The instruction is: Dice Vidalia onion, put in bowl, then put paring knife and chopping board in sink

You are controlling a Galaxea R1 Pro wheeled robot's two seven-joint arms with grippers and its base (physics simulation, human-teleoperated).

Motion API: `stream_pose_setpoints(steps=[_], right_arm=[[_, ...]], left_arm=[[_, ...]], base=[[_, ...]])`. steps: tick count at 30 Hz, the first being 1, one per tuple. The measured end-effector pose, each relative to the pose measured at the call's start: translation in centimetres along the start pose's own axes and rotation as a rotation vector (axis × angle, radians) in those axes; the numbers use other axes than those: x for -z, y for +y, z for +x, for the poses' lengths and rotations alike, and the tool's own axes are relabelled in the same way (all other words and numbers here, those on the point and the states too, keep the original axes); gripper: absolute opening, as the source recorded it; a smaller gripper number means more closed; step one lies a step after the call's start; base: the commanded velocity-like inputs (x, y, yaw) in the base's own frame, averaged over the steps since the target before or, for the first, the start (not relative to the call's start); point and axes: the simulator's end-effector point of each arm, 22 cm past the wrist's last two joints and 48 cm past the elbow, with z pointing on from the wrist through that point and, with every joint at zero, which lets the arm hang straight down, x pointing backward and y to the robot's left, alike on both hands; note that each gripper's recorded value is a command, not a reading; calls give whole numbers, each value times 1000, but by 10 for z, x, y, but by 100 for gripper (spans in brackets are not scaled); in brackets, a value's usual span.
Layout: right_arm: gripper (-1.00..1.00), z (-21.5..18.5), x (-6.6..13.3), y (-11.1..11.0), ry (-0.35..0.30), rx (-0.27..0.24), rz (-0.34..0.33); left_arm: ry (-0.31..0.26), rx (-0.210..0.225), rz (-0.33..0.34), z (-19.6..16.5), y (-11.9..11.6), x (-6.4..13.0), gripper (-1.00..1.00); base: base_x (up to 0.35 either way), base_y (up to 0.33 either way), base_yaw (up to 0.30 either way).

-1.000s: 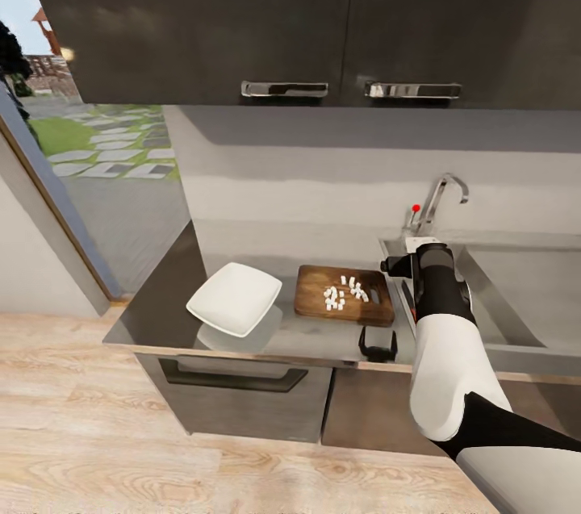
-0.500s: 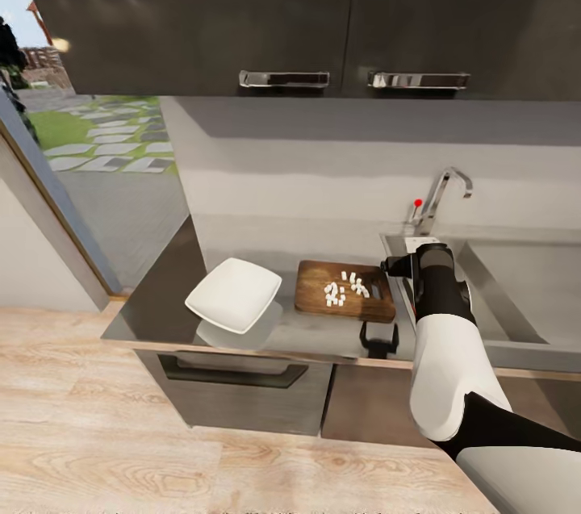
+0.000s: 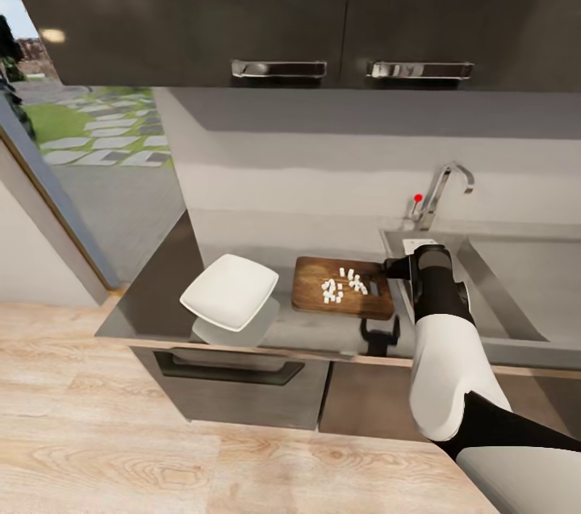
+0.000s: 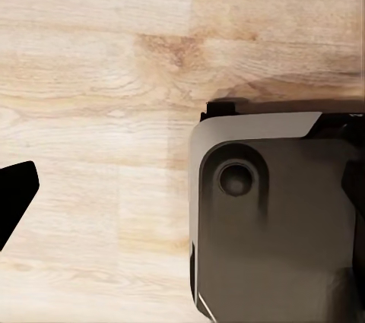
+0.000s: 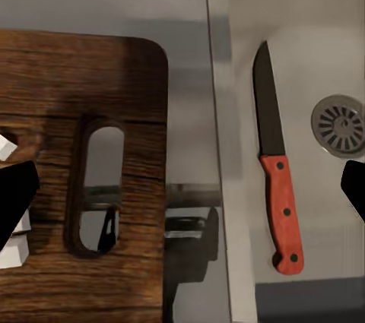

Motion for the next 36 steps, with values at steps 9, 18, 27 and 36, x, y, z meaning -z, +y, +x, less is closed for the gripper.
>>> stream_pose_setpoints(steps=[9, 18, 27, 36], right_arm=[[100, 6, -8, 1, 11, 4, 0], [100, 13, -15, 2, 26, 5, 0], [100, 19, -22, 3, 39, 7, 0], [100, 26, -29, 4, 51, 9, 0]], left_arm=[[14, -1, 0, 6, 0, -1, 100], [28, -3, 1, 12, -1, -2, 100], [41, -4, 1, 17, -1, -3, 100], [53, -5, 1, 23, -1, -4, 100]], base=[[37, -57, 0], [1, -1, 0], [0, 0, 0], [0, 0, 0]])
